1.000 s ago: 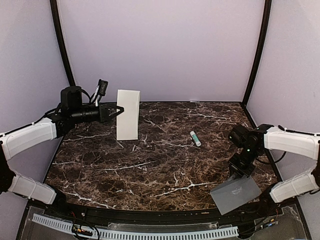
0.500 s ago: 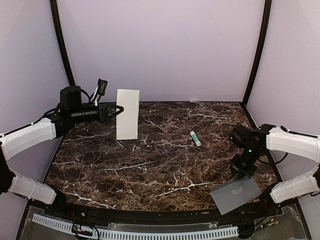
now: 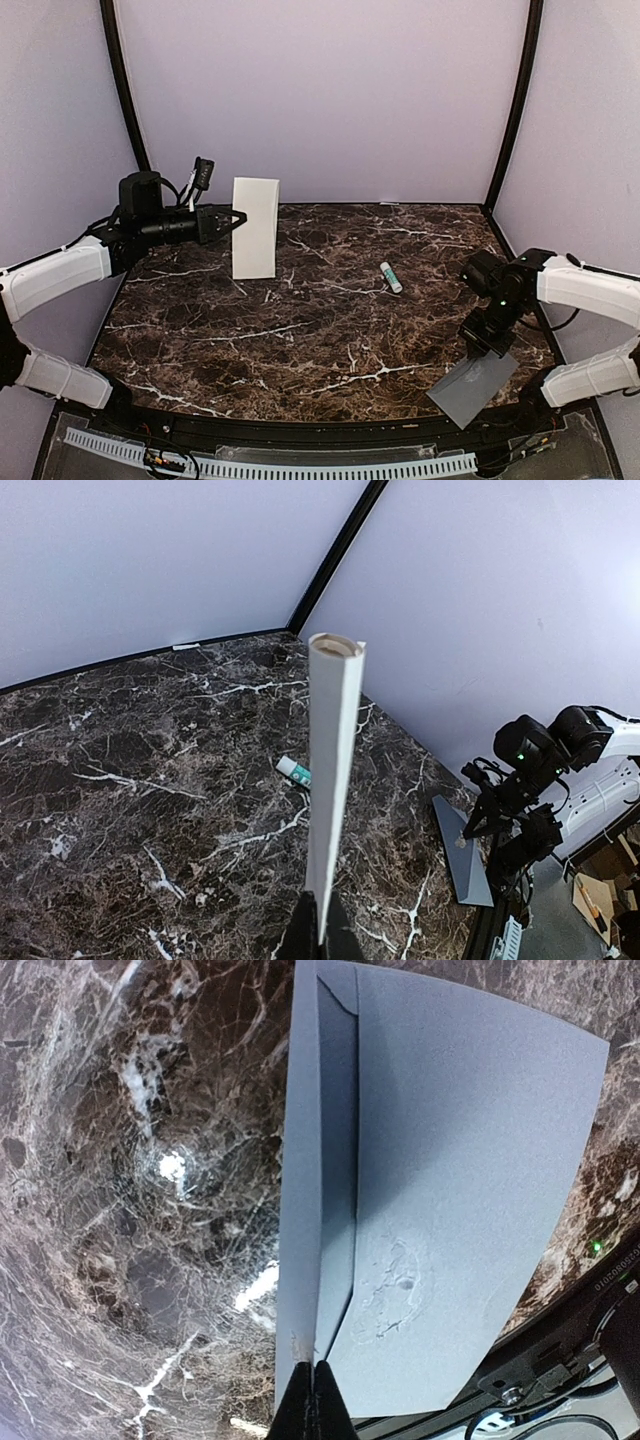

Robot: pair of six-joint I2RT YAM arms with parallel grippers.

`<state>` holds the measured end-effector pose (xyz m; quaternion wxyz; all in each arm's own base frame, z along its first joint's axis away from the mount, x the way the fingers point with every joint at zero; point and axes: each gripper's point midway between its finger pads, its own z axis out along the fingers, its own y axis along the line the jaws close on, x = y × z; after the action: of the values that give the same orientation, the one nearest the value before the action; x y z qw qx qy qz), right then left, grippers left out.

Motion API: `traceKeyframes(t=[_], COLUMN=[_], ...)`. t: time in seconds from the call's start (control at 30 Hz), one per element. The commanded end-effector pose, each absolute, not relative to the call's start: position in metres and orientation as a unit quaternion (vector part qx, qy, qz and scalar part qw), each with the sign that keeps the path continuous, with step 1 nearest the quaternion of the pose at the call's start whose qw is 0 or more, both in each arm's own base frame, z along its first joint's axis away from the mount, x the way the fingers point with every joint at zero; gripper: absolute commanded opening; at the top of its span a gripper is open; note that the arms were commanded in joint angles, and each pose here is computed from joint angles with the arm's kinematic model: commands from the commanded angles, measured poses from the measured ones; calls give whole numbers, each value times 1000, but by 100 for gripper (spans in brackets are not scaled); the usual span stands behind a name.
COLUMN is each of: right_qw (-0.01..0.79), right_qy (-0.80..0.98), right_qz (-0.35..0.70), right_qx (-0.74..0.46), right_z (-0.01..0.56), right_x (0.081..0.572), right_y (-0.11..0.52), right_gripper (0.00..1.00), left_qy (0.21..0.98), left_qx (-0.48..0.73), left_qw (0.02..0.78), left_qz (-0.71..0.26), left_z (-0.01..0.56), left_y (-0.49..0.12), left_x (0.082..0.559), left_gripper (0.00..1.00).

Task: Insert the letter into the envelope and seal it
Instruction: Pick up the envelope from the center of the board, then place the envelope at the center of the board.

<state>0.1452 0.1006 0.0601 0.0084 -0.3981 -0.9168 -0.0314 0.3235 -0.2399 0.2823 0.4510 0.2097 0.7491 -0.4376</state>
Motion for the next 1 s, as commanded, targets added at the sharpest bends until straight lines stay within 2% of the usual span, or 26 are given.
traceKeyframes(t=[0.0,0.2,0.43,0.63,0.97], right_qw=[-7,-57,-56,-67,-86], right_qy=[-919,-946,-980,-993,-988], right_qz=[-32,-56,-92,-73,-117], right_qx=[-393,-314,-169,-59,56], right_z=[65,94,103,111,85], right_x=[149,182,199,216,247], right_y=[102,130,212,283,401], right_gripper=[0,0,0,0,0], left_qy=[737,741,759,760,756], left_qx=[217,212,194,165,93], left_qw=[467,469,479,517,573], left_qz=[-438,-431,-395,-357,-302], left_z=[293,293,288,298,314], left_y=[-237,-235,-225,-201,-150], left_x=[318,320,330,340,355], left_gripper=[0,0,0,0,0])
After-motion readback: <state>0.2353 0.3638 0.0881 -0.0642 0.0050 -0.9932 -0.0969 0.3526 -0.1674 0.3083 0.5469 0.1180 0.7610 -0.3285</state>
